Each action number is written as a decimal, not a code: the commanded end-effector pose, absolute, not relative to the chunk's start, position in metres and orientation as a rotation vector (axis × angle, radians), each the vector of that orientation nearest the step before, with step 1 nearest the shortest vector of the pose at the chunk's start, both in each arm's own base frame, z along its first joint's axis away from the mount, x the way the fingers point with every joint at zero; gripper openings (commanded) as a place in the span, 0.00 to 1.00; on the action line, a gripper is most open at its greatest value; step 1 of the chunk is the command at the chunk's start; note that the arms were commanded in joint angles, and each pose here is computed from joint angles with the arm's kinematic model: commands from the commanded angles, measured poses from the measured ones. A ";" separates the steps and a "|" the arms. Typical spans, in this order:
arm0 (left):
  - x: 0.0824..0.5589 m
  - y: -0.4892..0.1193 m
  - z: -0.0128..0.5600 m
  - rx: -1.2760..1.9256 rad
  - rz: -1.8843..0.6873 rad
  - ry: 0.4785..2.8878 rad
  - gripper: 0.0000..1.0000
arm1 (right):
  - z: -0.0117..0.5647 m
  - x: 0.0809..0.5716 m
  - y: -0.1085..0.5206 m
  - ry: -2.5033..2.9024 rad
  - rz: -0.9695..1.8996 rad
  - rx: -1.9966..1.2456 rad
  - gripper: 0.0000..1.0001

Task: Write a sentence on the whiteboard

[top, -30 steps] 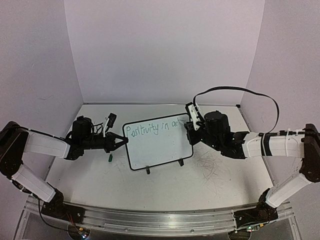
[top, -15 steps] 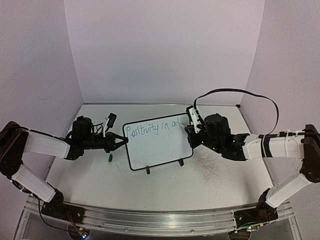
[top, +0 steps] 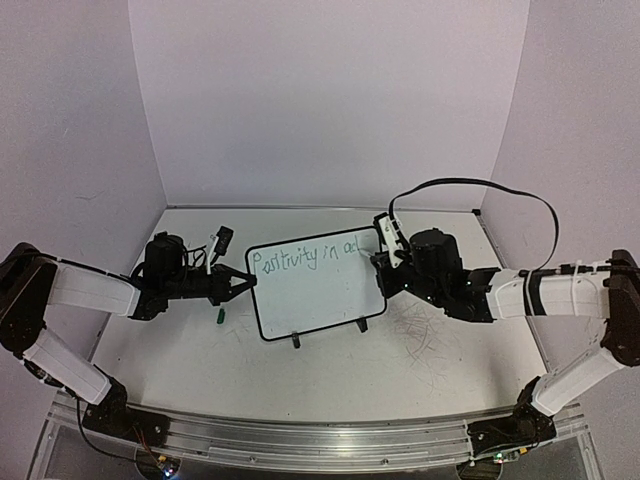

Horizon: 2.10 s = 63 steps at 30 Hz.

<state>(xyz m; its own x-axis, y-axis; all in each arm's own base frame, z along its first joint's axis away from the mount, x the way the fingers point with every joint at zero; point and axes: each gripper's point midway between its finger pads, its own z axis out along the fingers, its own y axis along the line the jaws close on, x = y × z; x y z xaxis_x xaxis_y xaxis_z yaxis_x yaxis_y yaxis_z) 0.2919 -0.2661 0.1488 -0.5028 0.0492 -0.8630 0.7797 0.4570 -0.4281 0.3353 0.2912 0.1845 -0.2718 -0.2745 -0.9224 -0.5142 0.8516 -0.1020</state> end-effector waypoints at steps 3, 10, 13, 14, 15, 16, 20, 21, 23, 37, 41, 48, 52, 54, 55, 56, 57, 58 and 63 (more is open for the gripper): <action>0.305 -0.263 0.152 0.709 -1.005 1.846 0.00 | 0.221 0.326 0.291 1.793 0.347 -0.564 0.00; 0.305 -0.263 0.153 0.709 -1.003 1.843 0.00 | 0.226 0.335 0.302 1.776 0.332 -0.581 0.00; 0.304 -0.262 0.154 0.708 -1.001 1.842 0.00 | 0.226 0.338 0.305 1.774 0.334 -0.585 0.00; 0.304 -0.262 0.154 0.707 -1.000 1.843 0.00 | 0.227 0.339 0.305 1.772 0.330 -0.582 0.00; 0.304 -0.262 0.153 0.708 -0.999 1.845 0.00 | 0.228 0.340 0.305 1.768 0.329 -0.578 0.00; 0.304 -0.262 0.153 0.708 -1.000 1.845 0.00 | 0.230 0.340 0.305 1.764 0.328 -0.574 0.00; 0.305 -0.263 0.152 0.713 -1.004 1.846 0.00 | 0.231 0.341 0.305 1.760 0.324 -0.566 0.00; 0.305 -0.263 0.152 0.713 -1.004 1.846 0.00 | 0.231 0.342 0.304 1.761 0.322 -0.565 0.00; 0.305 -0.263 0.153 0.712 -1.003 1.845 0.00 | 0.231 0.342 0.304 1.760 0.320 -0.562 0.00; 0.305 -0.263 0.153 0.713 -1.004 1.847 0.00 | 0.220 0.350 0.301 1.793 0.266 -0.542 0.00; 0.305 -0.263 0.153 0.713 -1.004 1.845 0.00 | 0.219 0.352 0.293 1.804 0.227 -0.514 0.00; 0.305 -0.264 0.153 0.714 -1.006 1.848 0.00 | 0.230 0.345 0.289 1.781 0.248 -0.513 0.00; 0.305 -0.264 0.153 0.714 -1.006 1.847 0.00 | 0.248 0.334 0.290 1.713 0.329 -0.520 0.00; 0.305 -0.264 0.153 0.714 -1.005 1.846 0.00 | 0.247 0.335 0.291 1.719 0.325 -0.519 0.00; 0.305 -0.264 0.153 0.714 -1.005 1.847 0.00 | 0.244 0.337 0.292 1.725 0.317 -0.520 0.00; 0.304 -0.264 0.153 0.714 -1.005 1.847 0.00 | 0.241 0.338 0.292 1.733 0.310 -0.520 0.00; 0.304 -0.264 0.153 0.715 -1.006 1.847 0.00 | 0.239 0.340 0.292 1.739 0.305 -0.519 0.00; 0.304 -0.264 0.153 0.715 -1.006 1.846 0.00 | 0.239 0.340 0.293 1.741 0.305 -0.519 0.00; 0.304 -0.263 0.153 0.715 -1.005 1.846 0.00 | 0.237 0.345 0.296 1.746 0.295 -0.517 0.00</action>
